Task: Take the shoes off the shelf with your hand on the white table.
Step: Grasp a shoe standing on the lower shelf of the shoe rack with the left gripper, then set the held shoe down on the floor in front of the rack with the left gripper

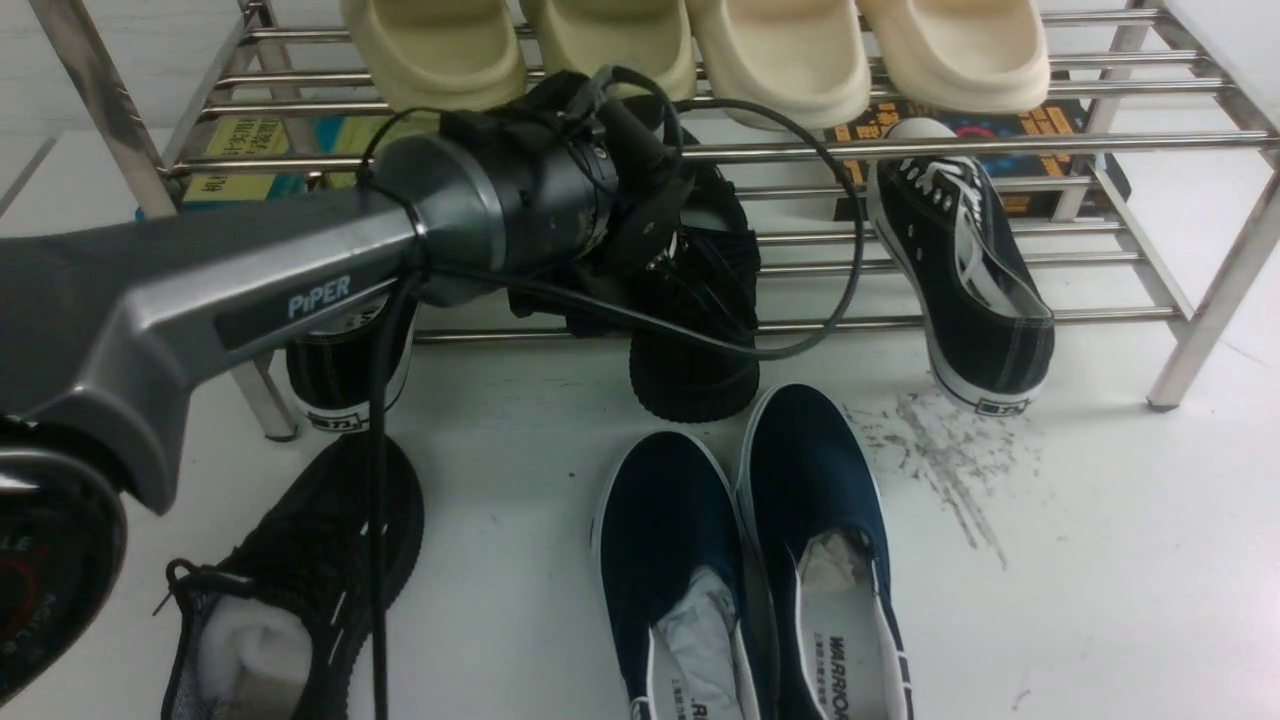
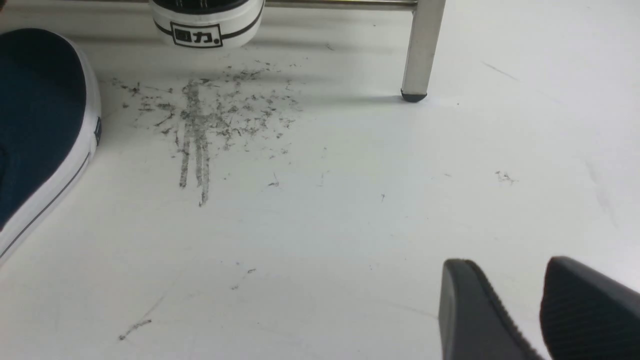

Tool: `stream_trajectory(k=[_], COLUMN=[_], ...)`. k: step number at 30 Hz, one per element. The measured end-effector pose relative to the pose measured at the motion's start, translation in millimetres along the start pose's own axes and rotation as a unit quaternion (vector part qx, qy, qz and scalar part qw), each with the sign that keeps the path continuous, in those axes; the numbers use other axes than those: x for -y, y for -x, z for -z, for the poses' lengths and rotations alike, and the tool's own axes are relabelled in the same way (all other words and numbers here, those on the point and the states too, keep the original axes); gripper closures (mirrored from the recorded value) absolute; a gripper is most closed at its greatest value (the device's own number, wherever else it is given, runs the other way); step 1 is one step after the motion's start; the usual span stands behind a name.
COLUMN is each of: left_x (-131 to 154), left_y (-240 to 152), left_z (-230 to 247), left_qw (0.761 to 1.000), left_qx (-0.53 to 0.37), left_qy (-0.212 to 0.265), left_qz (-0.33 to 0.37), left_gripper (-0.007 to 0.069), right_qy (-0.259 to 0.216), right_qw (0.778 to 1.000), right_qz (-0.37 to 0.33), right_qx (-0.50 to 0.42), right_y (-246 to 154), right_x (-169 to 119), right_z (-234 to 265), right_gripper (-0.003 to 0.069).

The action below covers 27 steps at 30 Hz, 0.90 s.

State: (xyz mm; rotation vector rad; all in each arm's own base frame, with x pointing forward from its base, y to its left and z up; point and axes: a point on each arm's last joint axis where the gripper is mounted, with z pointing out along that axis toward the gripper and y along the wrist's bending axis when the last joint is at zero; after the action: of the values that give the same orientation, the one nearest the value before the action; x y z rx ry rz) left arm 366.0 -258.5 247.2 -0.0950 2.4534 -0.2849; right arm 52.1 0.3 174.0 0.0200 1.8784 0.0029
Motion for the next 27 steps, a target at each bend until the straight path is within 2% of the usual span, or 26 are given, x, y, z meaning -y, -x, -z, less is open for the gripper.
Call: stream_trajectory(k=[1,3,4,6,10,19,27], left_x=[0,0,0,-1,0,0,-18], left_y=[0,0,0,1,-1,2,3], left_z=[0,0,0,3,15,89,129], left_qw=[1.0,1.0,1.0,1.0,1.0,0.999,0.994], left_qx=[0.0,0.002,0.002,0.0,-0.014,-0.03,-0.054], left_qy=[-0.001,0.001,0.001,0.005,0.017,0.025,0.073], left_qz=[0.0,-0.003,-0.003,-0.001,0.005,0.029,0.055], left_gripper=[0.033,0.0494,0.0506,0.0596,0.061,0.061,0.0609], right_qy=[0.0,0.0,0.0,0.0,0.0,0.0,0.0], right_qw=[1.0,1.0,1.0,1.0,1.0,1.0,1.0], right_qz=[0.0,0.0,0.0,0.0,0.0,0.0,0.0], right_qx=[0.0,0.0,0.0,0.0,0.0,0.0,0.0], right_y=[0,0,0,0,0,0,0], right_x=[0,0,0,0,0,0,0], right_z=[0,0,0,0,0,0,0], right_gripper=[0.0421,0.0421,0.0421,0.0421,0.0421,0.042,0.042])
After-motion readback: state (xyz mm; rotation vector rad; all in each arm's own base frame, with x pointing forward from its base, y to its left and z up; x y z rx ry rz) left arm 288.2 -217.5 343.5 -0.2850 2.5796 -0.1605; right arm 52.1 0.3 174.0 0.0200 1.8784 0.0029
